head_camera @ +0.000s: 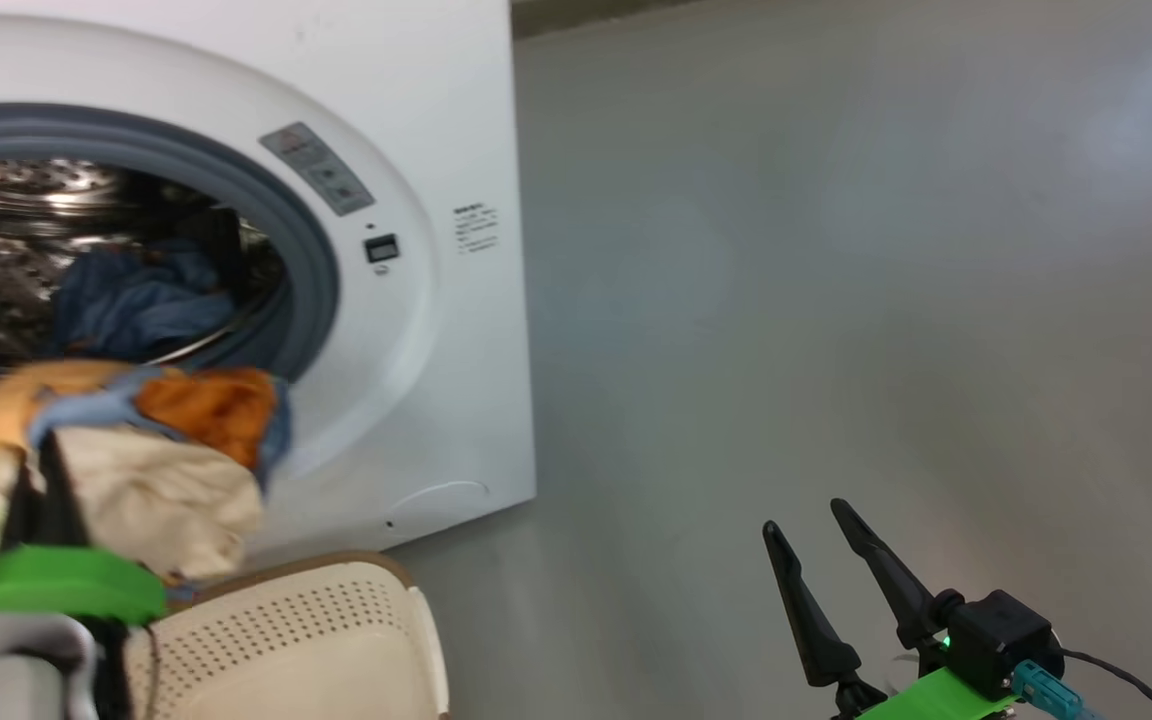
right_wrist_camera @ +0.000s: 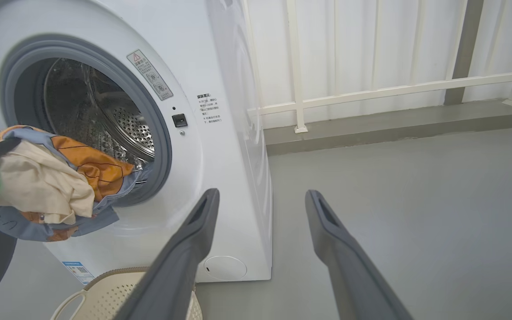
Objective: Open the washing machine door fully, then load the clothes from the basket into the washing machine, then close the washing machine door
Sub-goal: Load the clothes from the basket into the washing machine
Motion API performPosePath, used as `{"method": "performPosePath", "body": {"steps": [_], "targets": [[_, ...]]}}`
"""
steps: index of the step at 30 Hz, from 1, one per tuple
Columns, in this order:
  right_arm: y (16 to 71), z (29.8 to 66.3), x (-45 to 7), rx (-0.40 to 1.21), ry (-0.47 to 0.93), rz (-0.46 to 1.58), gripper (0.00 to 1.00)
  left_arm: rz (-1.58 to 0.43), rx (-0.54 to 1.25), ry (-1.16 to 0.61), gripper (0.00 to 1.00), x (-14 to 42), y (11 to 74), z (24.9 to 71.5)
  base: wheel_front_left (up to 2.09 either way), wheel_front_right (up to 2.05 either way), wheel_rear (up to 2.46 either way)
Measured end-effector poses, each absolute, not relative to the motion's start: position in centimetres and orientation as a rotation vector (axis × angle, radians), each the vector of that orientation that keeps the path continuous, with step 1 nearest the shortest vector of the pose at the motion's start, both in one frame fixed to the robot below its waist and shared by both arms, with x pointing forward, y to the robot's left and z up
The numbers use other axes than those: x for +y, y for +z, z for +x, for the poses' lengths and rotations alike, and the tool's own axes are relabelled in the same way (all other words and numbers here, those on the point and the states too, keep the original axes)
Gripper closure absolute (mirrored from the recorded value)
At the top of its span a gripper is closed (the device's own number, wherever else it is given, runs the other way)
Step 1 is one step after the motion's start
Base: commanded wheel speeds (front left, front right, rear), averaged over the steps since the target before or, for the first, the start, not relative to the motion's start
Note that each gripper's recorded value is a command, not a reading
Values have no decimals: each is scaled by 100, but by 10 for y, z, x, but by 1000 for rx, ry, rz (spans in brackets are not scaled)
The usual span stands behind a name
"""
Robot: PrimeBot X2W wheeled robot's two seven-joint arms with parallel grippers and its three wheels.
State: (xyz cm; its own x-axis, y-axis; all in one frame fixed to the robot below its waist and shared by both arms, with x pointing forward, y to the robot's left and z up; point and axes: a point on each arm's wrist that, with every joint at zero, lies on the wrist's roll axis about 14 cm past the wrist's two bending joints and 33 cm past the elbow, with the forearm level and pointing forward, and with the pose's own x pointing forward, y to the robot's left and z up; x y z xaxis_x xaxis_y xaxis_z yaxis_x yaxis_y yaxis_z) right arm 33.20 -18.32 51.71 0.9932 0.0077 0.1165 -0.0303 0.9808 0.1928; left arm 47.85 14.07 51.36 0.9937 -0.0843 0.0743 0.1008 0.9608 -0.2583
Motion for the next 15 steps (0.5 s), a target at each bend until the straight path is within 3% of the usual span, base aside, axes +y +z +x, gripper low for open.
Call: {"method": "performPosePath", "body": {"steps": [15], "targets": [[491,346,-189,-19,-19,197,0,-224,-110,-75,100,155,519,594,0,0,0]]}}
